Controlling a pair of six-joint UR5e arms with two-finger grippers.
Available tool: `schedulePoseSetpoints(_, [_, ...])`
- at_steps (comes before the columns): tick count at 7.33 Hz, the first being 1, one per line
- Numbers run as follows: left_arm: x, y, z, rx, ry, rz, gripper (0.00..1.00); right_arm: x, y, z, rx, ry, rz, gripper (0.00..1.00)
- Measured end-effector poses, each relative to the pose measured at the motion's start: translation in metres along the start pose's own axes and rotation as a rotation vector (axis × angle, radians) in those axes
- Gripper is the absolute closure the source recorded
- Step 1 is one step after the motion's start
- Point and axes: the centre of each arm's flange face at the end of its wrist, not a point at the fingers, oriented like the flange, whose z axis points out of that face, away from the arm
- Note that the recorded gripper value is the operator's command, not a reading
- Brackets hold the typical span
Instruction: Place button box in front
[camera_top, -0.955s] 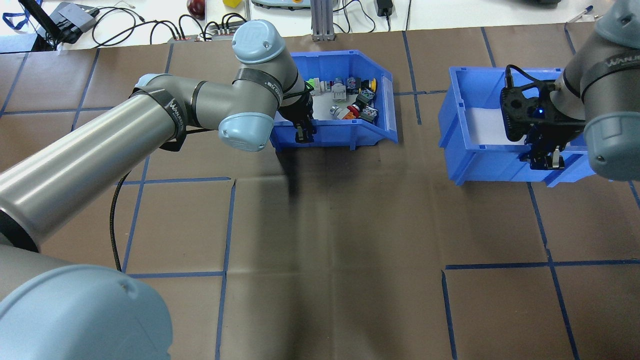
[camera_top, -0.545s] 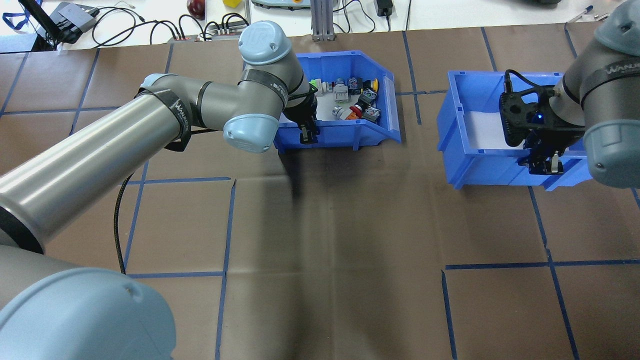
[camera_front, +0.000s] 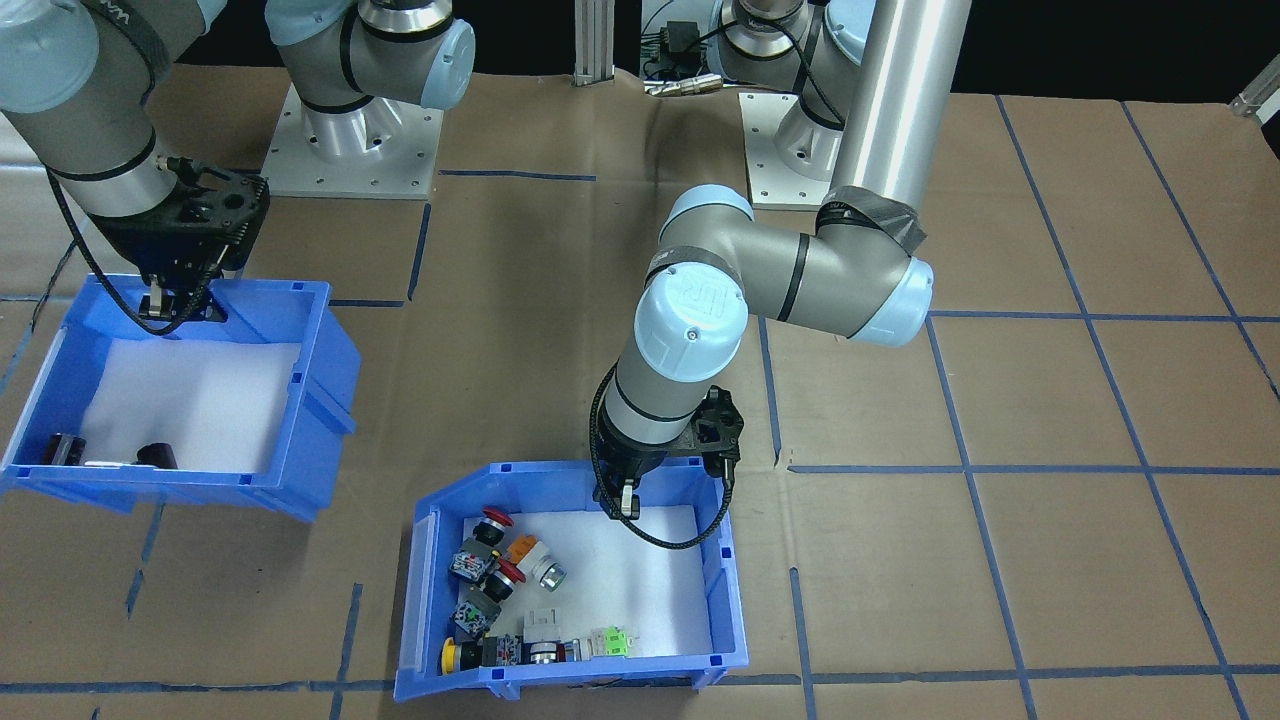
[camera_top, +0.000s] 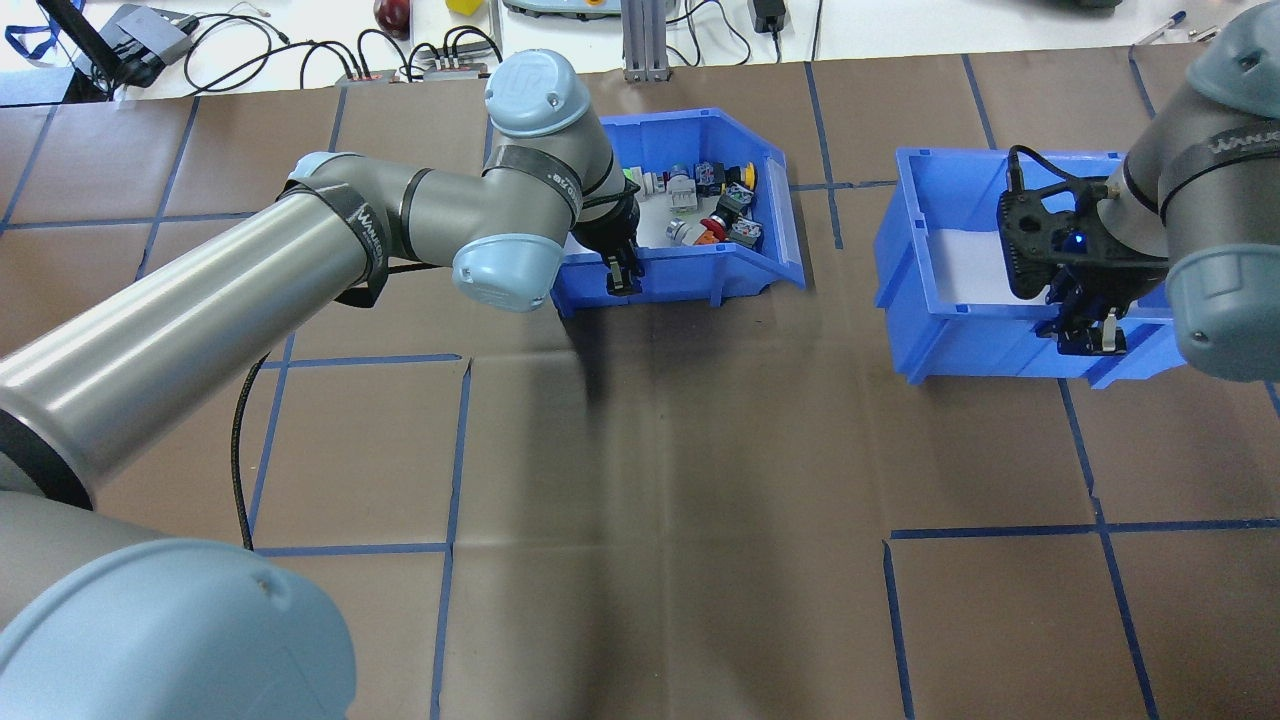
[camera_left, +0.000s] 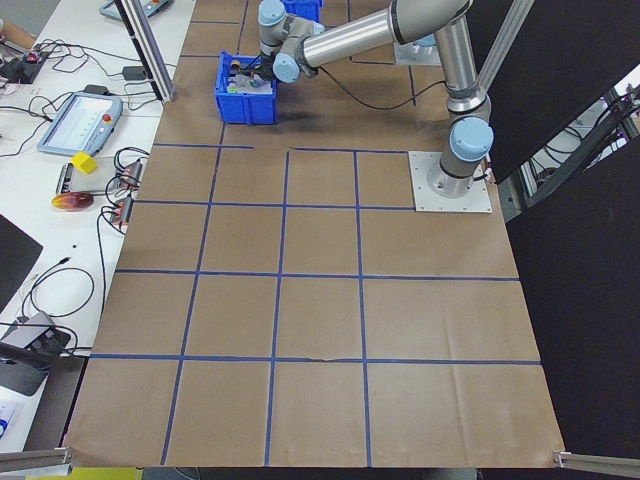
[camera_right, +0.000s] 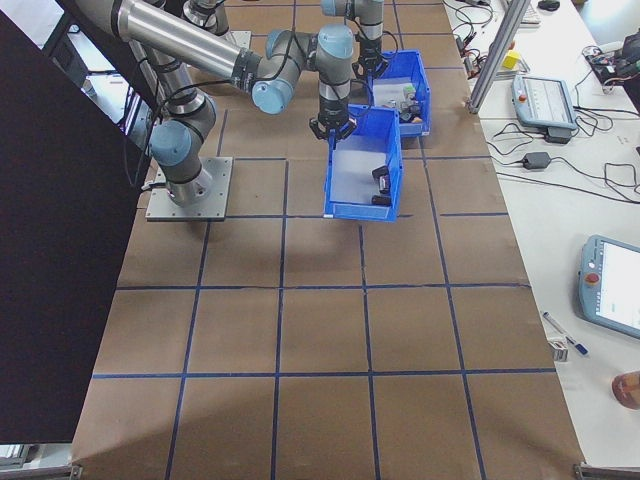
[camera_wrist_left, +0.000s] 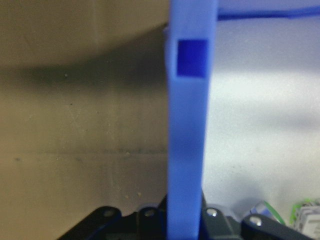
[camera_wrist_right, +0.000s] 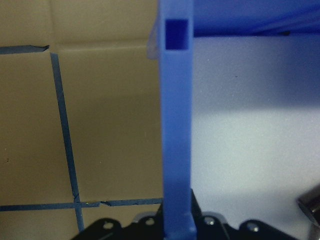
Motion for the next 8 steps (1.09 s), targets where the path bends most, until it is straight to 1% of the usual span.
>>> schedulePoseSetpoints(1, [0.001,0.0,-0.001,0.002,-0.008,0.016,0.3,0.0,0.0,0.0,-0.001,-0.002,0.0,0.94])
schedulePoseSetpoints(3, [0.001,-0.002,-0.003,0.029,-0.018,0.063,0.13,-0.001,0.0,0.0,-0.002,-0.003,-0.002,0.94])
schedulePoseSetpoints(4, [0.0,-0.004,-0.008,0.046,-0.027,0.09,0.13,-0.001,0.0,0.0,-0.002,-0.004,-0.001,0.94])
schedulePoseSetpoints(5, [-0.002,-0.004,-0.02,0.058,-0.051,0.133,0.13,-0.002,-0.001,0.0,-0.002,-0.007,-0.001,0.94])
schedulePoseSetpoints(6, [-0.006,-0.005,-0.042,0.062,-0.07,0.214,0.01,-0.005,-0.002,0.003,0.0,-0.015,-0.001,0.94])
schedulePoseSetpoints(7, [-0.013,-0.006,-0.068,0.06,-0.08,0.324,0.01,-0.014,-0.005,0.008,0.0,-0.025,0.0,0.94])
schedulePoseSetpoints(8, [-0.024,-0.007,-0.093,0.056,-0.099,0.45,0.01,-0.029,-0.008,0.013,-0.002,-0.034,0.001,0.94])
